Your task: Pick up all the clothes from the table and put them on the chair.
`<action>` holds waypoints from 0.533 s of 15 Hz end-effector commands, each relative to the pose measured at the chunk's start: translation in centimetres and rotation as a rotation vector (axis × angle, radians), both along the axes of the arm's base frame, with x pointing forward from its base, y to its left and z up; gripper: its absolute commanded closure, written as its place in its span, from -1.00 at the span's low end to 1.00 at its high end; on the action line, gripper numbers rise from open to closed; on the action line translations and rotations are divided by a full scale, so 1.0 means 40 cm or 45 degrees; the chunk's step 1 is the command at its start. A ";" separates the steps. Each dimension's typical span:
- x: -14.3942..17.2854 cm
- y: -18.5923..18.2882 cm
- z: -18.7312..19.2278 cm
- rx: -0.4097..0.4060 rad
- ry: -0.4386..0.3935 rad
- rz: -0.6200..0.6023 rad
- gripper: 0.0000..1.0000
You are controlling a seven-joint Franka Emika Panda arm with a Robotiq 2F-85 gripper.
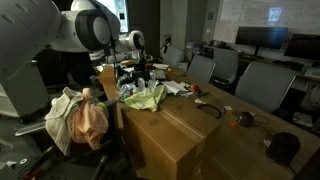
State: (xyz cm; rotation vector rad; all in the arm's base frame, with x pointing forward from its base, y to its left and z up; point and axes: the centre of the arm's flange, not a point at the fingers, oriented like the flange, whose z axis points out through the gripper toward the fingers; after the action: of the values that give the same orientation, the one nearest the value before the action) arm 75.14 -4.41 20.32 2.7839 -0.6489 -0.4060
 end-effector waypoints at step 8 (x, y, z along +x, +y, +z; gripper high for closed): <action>0.079 -0.091 -0.066 0.130 0.092 -0.107 -1.00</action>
State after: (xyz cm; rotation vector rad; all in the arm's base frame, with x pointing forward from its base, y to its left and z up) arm 74.66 -7.33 17.65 2.7964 -0.7387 -0.5429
